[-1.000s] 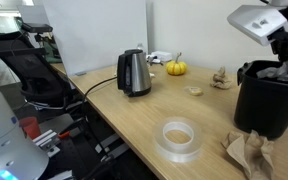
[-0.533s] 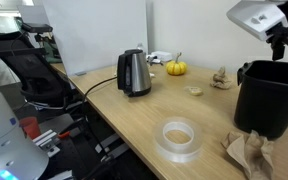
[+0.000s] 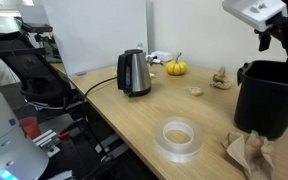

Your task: Place the crumpled napkin on the right in the bin

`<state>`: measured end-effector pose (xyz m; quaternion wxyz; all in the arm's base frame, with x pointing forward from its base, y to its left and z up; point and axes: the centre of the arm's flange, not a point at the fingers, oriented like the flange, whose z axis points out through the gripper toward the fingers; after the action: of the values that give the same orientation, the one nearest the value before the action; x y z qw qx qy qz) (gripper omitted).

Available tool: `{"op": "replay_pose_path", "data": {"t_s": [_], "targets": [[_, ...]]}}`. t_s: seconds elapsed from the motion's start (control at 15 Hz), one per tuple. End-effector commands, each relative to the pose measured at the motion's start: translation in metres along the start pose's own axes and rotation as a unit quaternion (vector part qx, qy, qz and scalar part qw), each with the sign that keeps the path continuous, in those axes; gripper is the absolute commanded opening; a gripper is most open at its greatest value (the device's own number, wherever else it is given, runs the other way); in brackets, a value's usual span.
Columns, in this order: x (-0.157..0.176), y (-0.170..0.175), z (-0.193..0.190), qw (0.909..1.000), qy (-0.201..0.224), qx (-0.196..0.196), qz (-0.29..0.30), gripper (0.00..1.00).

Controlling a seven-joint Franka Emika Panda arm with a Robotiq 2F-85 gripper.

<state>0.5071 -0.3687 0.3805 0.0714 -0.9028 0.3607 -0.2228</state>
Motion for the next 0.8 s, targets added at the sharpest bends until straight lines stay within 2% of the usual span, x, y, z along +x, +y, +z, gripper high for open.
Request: {"op": "replay_pose_path", "data": {"t_s": [0.0,0.33,0.47,0.73], "targets": [[0.0002,0.0069,-0.0059,0.9974,-0.048,0.029,-0.044,1.00],[0.0030,0.0123,-0.0089,0.9887,-0.075,0.044,-0.122,1.00],[0.0040,0.0140,-0.0100,0.9807,-0.092,0.055,-0.164,1.00],[0.0051,0.0158,-0.0119,0.9587,-0.123,0.078,-0.244,1.00]]}}
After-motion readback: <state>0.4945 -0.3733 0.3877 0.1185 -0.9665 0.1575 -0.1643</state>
